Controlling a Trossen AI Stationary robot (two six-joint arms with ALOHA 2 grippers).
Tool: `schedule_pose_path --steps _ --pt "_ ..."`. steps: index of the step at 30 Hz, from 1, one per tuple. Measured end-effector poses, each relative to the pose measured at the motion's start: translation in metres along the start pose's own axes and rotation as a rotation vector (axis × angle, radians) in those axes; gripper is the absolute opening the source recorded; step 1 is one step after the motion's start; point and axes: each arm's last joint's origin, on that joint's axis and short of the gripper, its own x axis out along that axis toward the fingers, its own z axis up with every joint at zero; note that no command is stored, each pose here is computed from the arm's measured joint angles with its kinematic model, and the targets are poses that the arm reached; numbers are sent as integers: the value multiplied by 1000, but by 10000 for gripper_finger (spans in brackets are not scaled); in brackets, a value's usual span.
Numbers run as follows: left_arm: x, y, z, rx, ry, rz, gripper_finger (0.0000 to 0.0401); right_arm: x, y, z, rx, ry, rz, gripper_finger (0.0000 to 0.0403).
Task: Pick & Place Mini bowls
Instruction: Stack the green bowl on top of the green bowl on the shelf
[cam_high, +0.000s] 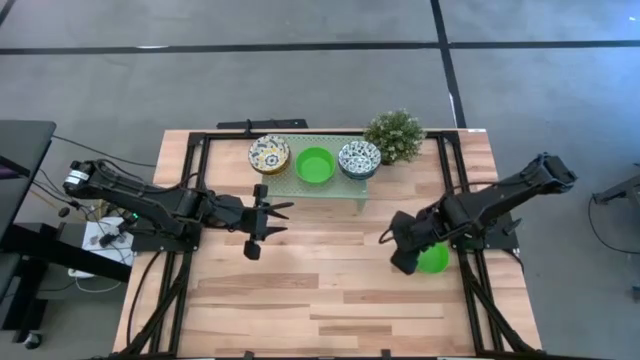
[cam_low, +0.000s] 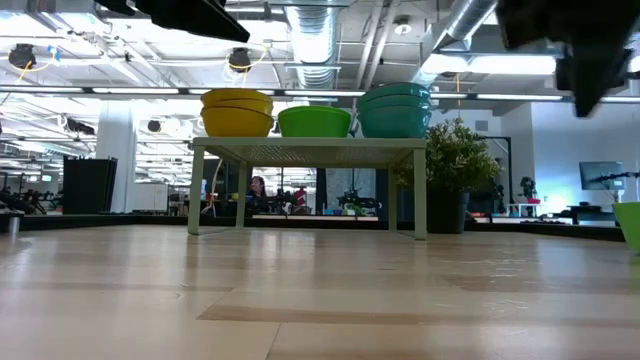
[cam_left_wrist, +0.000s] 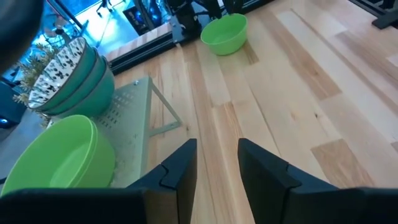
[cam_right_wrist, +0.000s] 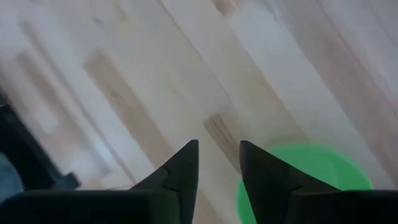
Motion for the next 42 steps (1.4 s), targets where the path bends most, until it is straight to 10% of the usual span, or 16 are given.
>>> schedule_pose_path --steps 11,27,42 --pt "0 0 1 -2 -7 2 117 34 -17 -36 177 95 -148 175" --pt "0 1 2 -5 -16 6 117 72 -24 -58 183 74 -63 175" --pt "0 1 3 -9 -27 10 117 71 -15 -52 99 87 51 18"
